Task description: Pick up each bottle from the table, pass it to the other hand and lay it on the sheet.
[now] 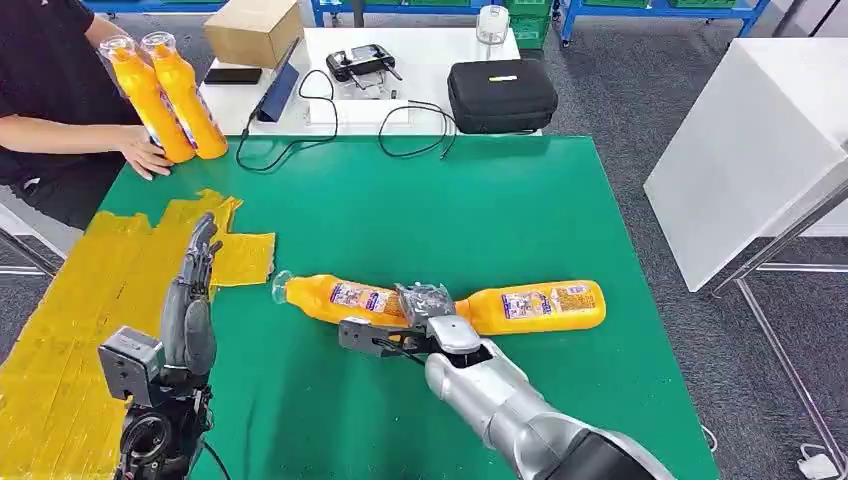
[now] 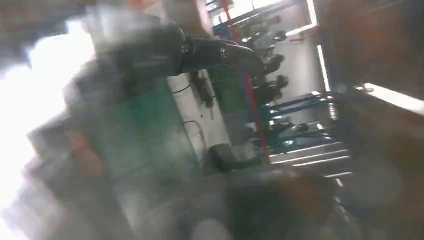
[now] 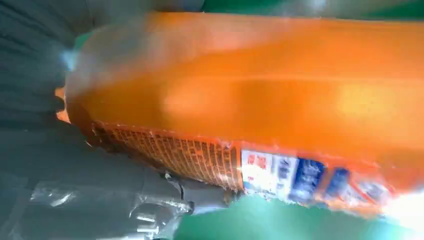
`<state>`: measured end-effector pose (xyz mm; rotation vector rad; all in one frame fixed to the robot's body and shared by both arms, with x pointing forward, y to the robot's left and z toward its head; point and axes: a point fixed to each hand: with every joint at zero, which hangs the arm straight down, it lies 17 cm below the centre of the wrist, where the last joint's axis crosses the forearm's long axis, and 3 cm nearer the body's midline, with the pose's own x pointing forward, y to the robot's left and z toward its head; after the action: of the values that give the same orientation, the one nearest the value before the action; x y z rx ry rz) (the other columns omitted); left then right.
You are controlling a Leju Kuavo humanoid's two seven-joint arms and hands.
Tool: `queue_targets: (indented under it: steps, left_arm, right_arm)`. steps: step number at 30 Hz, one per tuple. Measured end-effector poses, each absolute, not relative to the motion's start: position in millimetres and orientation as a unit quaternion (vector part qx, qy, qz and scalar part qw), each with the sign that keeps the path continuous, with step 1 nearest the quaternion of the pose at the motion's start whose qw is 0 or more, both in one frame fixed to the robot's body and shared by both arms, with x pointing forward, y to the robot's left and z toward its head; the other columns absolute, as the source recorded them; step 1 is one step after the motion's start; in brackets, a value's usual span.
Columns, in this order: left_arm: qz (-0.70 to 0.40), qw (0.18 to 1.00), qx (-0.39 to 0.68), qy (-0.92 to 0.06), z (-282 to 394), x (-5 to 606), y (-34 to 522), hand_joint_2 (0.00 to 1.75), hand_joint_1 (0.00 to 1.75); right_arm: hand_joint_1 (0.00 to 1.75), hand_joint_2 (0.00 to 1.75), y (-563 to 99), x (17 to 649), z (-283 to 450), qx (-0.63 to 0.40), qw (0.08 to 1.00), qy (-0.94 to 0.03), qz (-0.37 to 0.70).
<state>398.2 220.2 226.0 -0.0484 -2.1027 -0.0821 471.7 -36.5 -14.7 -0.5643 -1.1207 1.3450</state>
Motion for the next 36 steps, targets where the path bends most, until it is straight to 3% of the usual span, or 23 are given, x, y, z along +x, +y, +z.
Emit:
queue_targets:
  steps: [7,15,23,36]
  left_arm:
    - [0.005,0.560,-0.036,-0.827,193,394,232,1.75,0.00]
    - [0.136,0.602,-0.098,-0.781,165,387,272,1.75,0.00]
    - [0.226,0.586,-0.331,-0.704,157,367,252,1.75,0.00]
    - [0.238,0.577,-0.408,-0.666,154,353,229,1.75,0.00]
  right_arm:
    - [1.75,1.75,-25,477,41,-0.207,0.613,-0.615,0.450]
    - [1.75,1.75,-24,457,105,-0.151,0.591,-0.719,0.333]
    - [1.75,1.75,1,441,130,-0.111,0.561,-0.752,0.329]
    - [1.75,1.75,32,425,135,-0.081,0.540,-0.757,0.359]
